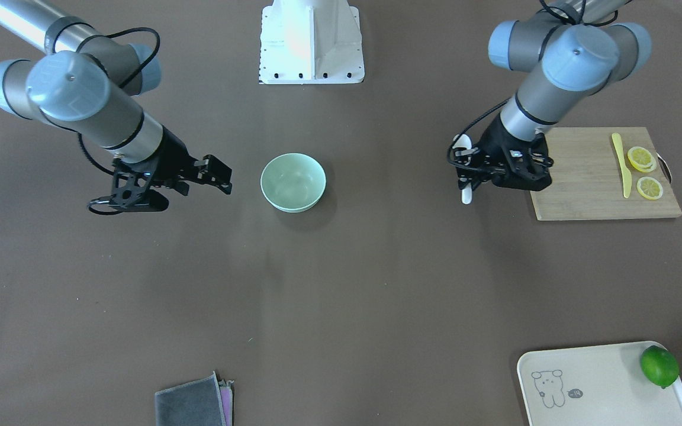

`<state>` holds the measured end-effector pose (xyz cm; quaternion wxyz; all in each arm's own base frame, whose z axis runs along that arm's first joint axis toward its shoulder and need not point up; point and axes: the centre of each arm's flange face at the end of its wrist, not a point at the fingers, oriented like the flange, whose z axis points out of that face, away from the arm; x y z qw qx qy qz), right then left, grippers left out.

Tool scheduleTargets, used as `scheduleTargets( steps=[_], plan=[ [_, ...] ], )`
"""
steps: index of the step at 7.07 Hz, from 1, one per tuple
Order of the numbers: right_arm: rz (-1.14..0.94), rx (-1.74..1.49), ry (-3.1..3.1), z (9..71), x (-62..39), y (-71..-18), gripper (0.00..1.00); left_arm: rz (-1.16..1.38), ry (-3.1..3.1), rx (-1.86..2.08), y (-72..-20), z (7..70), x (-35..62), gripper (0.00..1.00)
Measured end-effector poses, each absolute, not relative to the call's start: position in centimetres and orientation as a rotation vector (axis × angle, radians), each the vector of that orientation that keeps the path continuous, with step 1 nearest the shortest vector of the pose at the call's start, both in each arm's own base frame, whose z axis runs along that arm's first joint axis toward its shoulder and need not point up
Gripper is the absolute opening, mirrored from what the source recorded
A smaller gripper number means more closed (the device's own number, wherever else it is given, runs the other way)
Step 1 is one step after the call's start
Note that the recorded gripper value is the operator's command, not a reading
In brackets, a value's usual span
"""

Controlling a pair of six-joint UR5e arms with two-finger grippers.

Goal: Place spoon in bowl
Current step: 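Carry the white spoon into the bowl with left gripper while right withdraws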

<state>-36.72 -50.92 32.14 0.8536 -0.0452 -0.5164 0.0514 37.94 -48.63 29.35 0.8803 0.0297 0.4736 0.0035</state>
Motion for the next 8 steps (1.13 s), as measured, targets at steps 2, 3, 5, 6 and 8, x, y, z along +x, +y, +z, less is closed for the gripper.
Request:
scheduleTargets(
  steps=[2, 3, 5, 6, 8],
  plan=[
    [0.034, -0.043, -1.062, 39.0, -28.4, -52.7, 1.00, -0.049, 1.021, 0.040, -47.6, 23.2, 44.7, 0.00],
    [0.003, -0.015, -1.043, 41.9, -25.4, -53.1, 1.00, -0.073, 1.024, 0.048, -47.4, 20.1, 48.8, 0.00],
    [-0.015, -0.002, -1.021, 45.0, -23.1, -53.7, 1.00, -0.104, 1.034, 0.052, -47.1, 14.9, 54.3, 0.35],
    [-0.014, -0.002, -1.017, 45.5, -22.7, -53.8, 1.00, -0.110, 1.032, 0.065, -47.1, 13.2, 56.2, 0.98],
    [-0.003, -0.008, -1.008, 46.6, -22.0, -53.6, 1.00, -0.121, 1.014, 0.093, -47.6, 12.2, 58.1, 0.98]
  ],
)
